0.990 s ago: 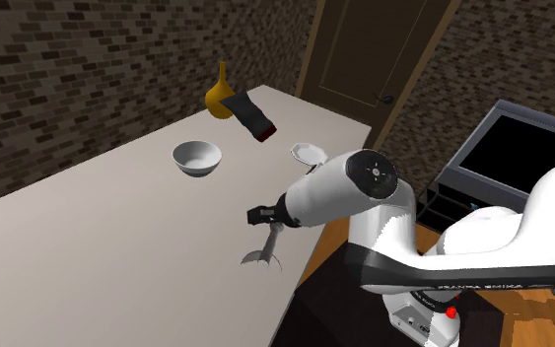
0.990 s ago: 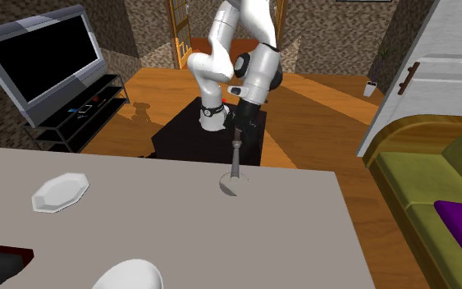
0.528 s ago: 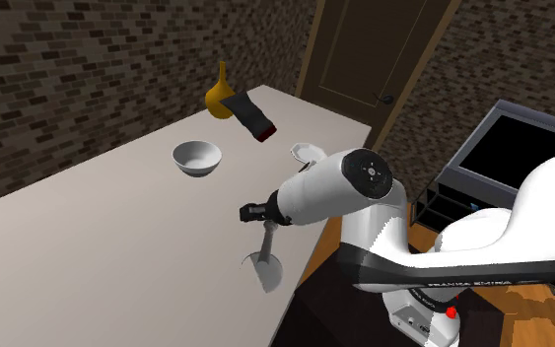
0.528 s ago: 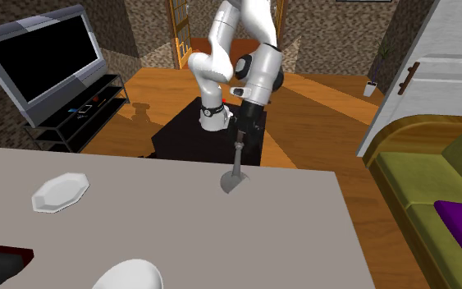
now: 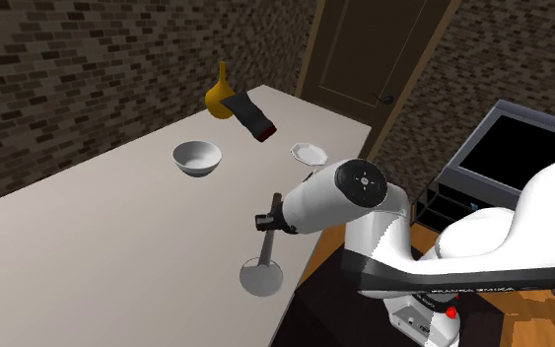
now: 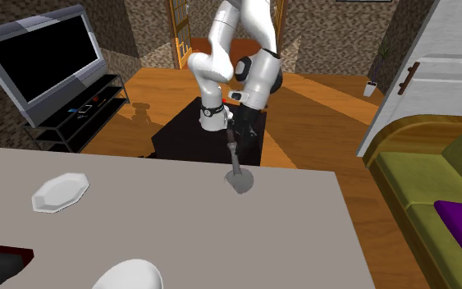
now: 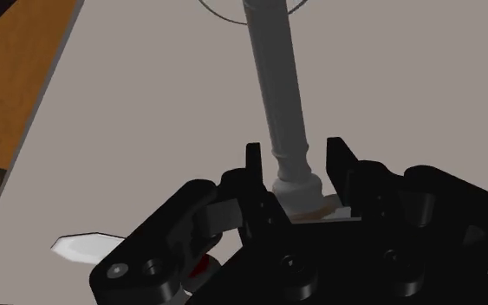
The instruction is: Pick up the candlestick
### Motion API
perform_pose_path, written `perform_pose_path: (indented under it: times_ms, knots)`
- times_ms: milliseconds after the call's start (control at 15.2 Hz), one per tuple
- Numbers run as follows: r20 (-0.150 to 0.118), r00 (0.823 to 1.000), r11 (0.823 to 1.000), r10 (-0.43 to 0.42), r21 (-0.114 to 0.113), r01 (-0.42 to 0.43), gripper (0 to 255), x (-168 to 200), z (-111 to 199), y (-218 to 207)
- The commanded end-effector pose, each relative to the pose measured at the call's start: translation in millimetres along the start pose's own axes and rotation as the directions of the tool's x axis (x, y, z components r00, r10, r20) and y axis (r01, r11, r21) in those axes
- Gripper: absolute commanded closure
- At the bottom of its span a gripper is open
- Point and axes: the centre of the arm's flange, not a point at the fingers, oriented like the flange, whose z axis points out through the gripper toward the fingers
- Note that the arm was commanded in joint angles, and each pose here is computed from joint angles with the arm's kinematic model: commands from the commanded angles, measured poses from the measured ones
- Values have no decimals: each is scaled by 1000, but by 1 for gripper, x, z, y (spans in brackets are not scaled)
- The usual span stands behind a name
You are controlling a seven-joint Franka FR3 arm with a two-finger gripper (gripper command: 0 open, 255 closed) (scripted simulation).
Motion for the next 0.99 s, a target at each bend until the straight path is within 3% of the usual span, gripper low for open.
perform_pose_path:
  times_ms: [0, 924]
  knots:
    - [12, 1000, 1000, -4, -24, 4, 255, 2, 2, 8]
    - [12, 1000, 1000, -4, -24, 4, 255, 35, -59, 4]
